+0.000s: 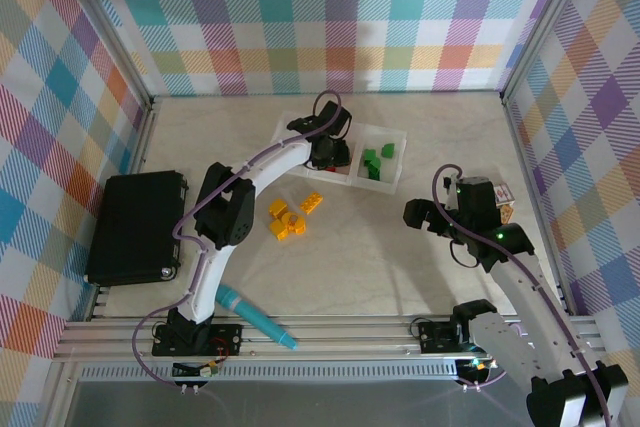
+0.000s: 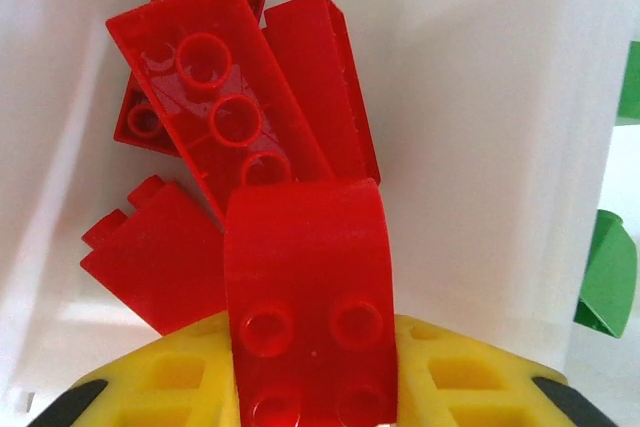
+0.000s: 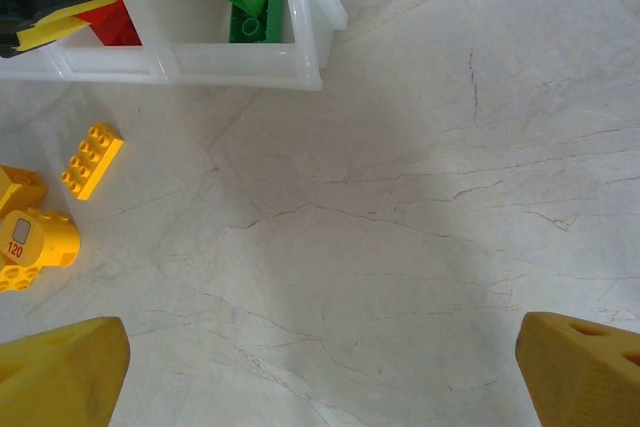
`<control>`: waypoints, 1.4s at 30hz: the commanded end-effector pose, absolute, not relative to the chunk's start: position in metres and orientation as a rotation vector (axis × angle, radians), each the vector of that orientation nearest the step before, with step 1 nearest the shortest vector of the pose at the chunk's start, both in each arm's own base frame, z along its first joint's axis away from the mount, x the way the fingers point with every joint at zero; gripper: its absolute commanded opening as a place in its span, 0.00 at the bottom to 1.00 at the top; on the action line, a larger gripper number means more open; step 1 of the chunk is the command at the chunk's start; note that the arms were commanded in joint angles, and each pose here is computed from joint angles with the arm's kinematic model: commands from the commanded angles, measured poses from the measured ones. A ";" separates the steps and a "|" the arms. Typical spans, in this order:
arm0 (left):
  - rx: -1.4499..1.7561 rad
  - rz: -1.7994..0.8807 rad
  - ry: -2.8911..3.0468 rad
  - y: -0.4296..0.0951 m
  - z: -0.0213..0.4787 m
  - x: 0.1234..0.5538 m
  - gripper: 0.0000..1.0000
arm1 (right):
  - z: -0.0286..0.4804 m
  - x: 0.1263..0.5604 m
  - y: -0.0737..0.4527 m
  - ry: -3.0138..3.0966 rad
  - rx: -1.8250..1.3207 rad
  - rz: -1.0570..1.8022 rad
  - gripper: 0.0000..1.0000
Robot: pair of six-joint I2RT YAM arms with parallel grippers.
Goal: Sort the legos into containers by color
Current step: Place the lego in the container, then pick up the lego from the center of the table.
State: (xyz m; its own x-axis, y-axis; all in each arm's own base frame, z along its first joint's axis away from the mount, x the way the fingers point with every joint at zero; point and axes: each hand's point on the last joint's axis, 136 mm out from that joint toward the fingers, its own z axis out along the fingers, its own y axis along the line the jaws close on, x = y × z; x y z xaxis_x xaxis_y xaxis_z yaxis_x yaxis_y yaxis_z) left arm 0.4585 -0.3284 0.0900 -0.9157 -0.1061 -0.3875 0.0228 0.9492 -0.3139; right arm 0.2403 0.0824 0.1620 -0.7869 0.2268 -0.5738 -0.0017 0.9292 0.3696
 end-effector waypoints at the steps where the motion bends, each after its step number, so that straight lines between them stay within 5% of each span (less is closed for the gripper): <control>1: -0.088 -0.473 2.666 -0.331 0.097 0.468 0.32 | 0.172 0.243 0.086 2.418 0.152 0.502 0.99; 10: -0.092 -0.464 2.614 -0.327 0.118 0.472 0.61 | 0.175 0.243 0.088 2.409 0.154 0.522 0.99; 25: -0.029 -0.380 2.484 -0.272 0.179 0.422 0.89 | 0.179 0.237 0.089 2.407 0.155 0.541 0.99; 34: -0.153 -0.183 2.569 -0.200 0.149 0.336 0.90 | 0.169 0.241 0.101 2.430 0.171 0.629 0.99; 42: 0.171 -0.015 2.664 -0.187 0.122 0.318 0.88 | 0.167 0.243 0.107 2.445 0.183 0.673 0.99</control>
